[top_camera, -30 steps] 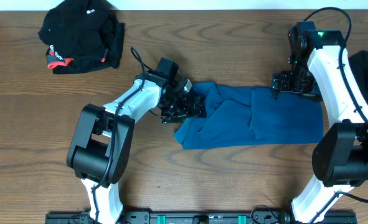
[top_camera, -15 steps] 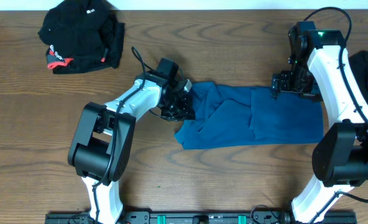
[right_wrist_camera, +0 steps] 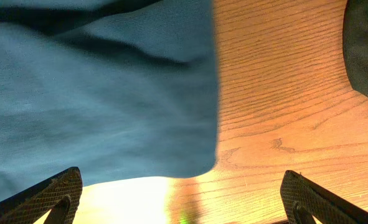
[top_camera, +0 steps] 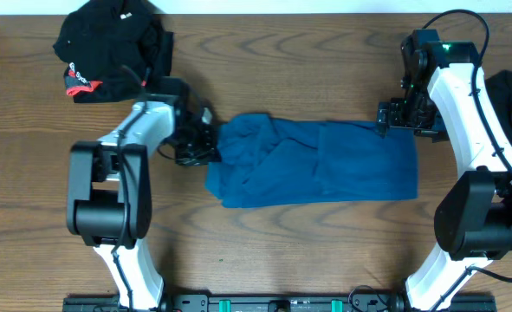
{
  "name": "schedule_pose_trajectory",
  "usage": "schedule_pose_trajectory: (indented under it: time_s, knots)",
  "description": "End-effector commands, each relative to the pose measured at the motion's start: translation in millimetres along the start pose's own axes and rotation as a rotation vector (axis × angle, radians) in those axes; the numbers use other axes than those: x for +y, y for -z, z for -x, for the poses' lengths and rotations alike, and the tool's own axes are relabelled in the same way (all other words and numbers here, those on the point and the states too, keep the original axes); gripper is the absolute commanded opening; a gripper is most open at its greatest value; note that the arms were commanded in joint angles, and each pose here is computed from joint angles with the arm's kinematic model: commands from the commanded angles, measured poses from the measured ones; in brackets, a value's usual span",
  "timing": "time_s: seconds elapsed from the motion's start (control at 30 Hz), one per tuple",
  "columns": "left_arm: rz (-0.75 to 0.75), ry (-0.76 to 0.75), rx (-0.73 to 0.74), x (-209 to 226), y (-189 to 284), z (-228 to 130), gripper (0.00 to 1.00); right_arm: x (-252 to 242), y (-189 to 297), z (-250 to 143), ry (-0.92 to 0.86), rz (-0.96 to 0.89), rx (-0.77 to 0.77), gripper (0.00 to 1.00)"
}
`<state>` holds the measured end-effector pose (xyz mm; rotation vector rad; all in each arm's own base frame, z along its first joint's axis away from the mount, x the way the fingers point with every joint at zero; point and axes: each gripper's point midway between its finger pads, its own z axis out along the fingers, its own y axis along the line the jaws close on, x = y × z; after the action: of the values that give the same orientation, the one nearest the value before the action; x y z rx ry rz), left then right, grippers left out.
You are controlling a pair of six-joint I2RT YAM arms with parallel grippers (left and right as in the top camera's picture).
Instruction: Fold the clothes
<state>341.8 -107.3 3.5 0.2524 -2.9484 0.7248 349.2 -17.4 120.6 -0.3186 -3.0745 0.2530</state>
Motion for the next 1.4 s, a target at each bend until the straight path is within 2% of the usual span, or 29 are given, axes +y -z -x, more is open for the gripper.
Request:
schedule_pose_trajectory:
  time_s: [0.0,0.37,0.63,0.93,0.97,1.03,1.07,1.13,1.17,1.2,1.37]
  knots:
    - [0.04,-0.002,-0.004,21.6,2.5,3.2,0.06,0.3,1.2,4.7,-0.021,0.002,-0.008,0.99]
    - [0.14,0.044,-0.037,51.0,41.7,16.6,0.06,0.4,1.3,4.9,-0.019,0.002,-0.009,0.99]
    - [0.163,-0.009,-0.171,25.7,100.4,32.0,0.06,0.4,1.2,4.9,-0.018,0.002,-0.009,0.99]
    - [0.142,-0.1,-0.306,-11.8,148.3,21.9,0.06,0.6,1.3,4.9,-0.018,0.002,-0.009,0.99]
    - [0.14,-0.11,-0.314,-15.3,150.6,20.6,0.11,0.6,1.3,4.9,-0.018,0.002,-0.009,0.99]
    - [0.139,-0.119,-0.318,-18.6,151.8,19.3,0.34,0.4,1.3,4.9,-0.018,0.002,-0.009,0.99]
    - [0.139,-0.12,-0.317,-18.9,151.6,19.2,0.48,0.4,1.3,4.9,-0.018,0.002,-0.009,0.99]
    - [0.147,-0.116,-0.315,-16.7,150.3,19.9,0.82,0.5,1.2,4.7,-0.018,0.002,-0.008,0.99]
    - [0.151,-0.113,-0.313,-15.3,149.8,20.2,0.95,0.5,1.2,4.6,-0.018,0.002,-0.008,0.99]
    - [0.156,-0.109,-0.312,-13.1,149.2,21.1,0.98,0.4,1.2,4.4,-0.017,0.002,-0.007,0.99]
    - [0.243,-0.083,-0.312,6.6,147.3,25.9,0.98,0.7,1.2,3.5,-0.016,0.001,-0.004,0.99]
